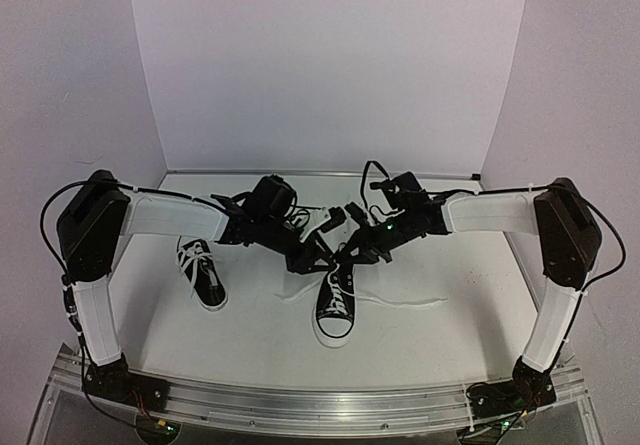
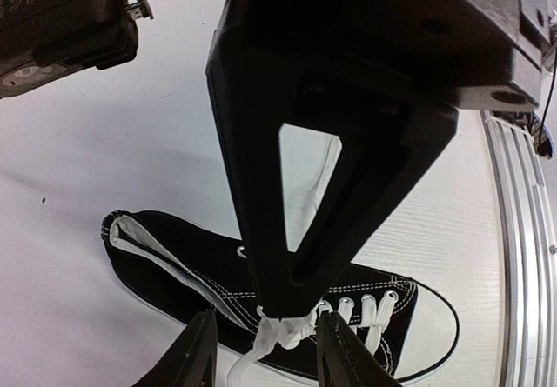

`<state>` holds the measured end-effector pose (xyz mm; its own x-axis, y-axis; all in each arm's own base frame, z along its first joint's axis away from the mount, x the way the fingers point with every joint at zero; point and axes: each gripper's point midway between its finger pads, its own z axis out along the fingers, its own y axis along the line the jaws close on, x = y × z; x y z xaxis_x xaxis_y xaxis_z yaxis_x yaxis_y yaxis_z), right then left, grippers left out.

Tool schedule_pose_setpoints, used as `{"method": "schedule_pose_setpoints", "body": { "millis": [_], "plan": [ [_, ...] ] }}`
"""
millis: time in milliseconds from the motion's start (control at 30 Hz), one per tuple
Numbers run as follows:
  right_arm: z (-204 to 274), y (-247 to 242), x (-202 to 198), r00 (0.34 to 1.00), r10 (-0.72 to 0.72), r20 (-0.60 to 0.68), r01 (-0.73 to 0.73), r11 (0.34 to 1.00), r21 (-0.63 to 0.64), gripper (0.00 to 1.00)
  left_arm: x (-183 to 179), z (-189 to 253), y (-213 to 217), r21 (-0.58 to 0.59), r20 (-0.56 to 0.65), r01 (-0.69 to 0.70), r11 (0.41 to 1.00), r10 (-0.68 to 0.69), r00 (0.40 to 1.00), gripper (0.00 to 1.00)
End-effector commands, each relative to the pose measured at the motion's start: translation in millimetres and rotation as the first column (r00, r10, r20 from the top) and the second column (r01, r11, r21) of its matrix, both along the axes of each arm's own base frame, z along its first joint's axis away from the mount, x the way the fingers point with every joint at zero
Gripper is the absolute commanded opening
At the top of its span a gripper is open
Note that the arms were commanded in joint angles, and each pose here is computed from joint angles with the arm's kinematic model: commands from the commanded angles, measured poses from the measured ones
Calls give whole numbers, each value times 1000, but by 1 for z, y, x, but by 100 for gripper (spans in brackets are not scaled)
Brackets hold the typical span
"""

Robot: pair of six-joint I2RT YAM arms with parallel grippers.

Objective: Tie the shoes

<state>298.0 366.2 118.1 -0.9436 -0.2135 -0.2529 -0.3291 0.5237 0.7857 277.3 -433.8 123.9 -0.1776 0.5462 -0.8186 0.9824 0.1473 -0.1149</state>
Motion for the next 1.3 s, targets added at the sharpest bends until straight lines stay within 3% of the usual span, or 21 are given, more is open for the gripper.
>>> {"method": "schedule_pose_setpoints", "body": {
  "millis": [0,333,667,933,1267],
  "plan": [
    [3,-3,-2,999,-23,27,23,1000,-9,0,-5,7,6,-26,0,4,1000,-4,1000,43],
    [9,-7,-2,998,-48,38,49,999,-14,0,1,3,-7,-77,-28,-10,997,8,1000,44],
    [14,-11,-2,997,-66,50,67,998,-17,0,-10,-17,-25,-44,-21,52,998,-53,998,46],
    [13,-14,-5,997,-69,45,70,997,-21,0,-15,-24,-27,-24,-6,57,998,-57,998,27],
    [14,-17,-5,996,-75,44,76,997,-26,0,-3,-16,-29,-26,37,15,1000,-14,999,18]
  ]
}}
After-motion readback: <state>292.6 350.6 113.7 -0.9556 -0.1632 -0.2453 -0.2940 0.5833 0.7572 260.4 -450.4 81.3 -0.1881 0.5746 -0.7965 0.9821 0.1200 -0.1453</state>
